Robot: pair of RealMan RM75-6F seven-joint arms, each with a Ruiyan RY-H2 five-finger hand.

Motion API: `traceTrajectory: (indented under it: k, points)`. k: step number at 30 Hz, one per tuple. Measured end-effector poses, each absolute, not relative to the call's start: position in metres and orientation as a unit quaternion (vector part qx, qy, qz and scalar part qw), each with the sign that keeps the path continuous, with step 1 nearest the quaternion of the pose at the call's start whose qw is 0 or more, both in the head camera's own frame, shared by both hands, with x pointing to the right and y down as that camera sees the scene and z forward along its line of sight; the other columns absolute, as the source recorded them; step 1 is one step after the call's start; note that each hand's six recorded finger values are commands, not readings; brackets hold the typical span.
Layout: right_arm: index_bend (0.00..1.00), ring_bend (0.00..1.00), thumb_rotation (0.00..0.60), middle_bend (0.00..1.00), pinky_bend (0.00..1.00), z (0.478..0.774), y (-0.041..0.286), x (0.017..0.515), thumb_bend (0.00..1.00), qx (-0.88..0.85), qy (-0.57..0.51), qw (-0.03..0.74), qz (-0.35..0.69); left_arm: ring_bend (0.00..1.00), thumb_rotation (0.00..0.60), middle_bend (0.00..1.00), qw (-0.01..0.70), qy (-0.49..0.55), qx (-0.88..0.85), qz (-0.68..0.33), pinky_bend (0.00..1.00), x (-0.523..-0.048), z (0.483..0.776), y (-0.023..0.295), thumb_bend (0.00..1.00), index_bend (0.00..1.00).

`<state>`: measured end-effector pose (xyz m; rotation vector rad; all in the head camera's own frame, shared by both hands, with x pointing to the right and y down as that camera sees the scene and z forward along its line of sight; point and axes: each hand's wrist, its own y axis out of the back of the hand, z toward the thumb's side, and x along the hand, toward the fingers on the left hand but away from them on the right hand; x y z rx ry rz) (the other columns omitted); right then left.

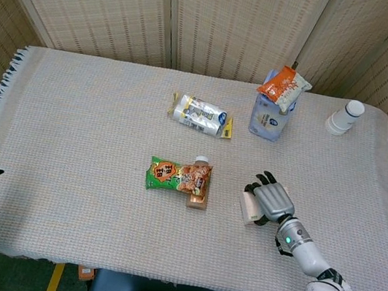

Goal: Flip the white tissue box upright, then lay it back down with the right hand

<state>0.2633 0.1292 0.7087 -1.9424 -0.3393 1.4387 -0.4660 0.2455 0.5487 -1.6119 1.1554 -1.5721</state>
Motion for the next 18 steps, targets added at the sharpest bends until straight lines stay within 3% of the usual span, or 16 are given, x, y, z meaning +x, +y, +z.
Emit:
traceTrajectory:
  k: [3, 12, 18]
  points:
    - [0.5, 0.27, 0.6, 0.4, 0.0, 0.708, 0.129, 0.264, 0.05, -0.75, -0.136, 0.341, 0.551, 0.0, 0.6, 0.0, 0.301, 0.436, -0.608, -0.592, 0.24, -0.466, 0.549, 0.245, 0.48, 0.26]
    - [0.47, 0.27, 0.6, 0.41, 0.0, 0.694, 0.122, 0.265, 0.06, -0.771, -0.2, 0.309, 0.52, 0.0, 0.6, 0.0, 0.301, 0.433, -0.608, -0.593, 0.24, -0.465, 0.549, 0.246, 0.48, 0.26]
    - [0.45, 0.27, 0.6, 0.41, 0.0, 0.678, 0.116, 0.275, 0.06, -0.811, -0.331, 0.197, 0.441, 0.0, 0.6, 0.0, 0.301, 0.432, -0.609, -0.593, 0.24, -0.464, 0.55, 0.246, 0.48, 0.26]
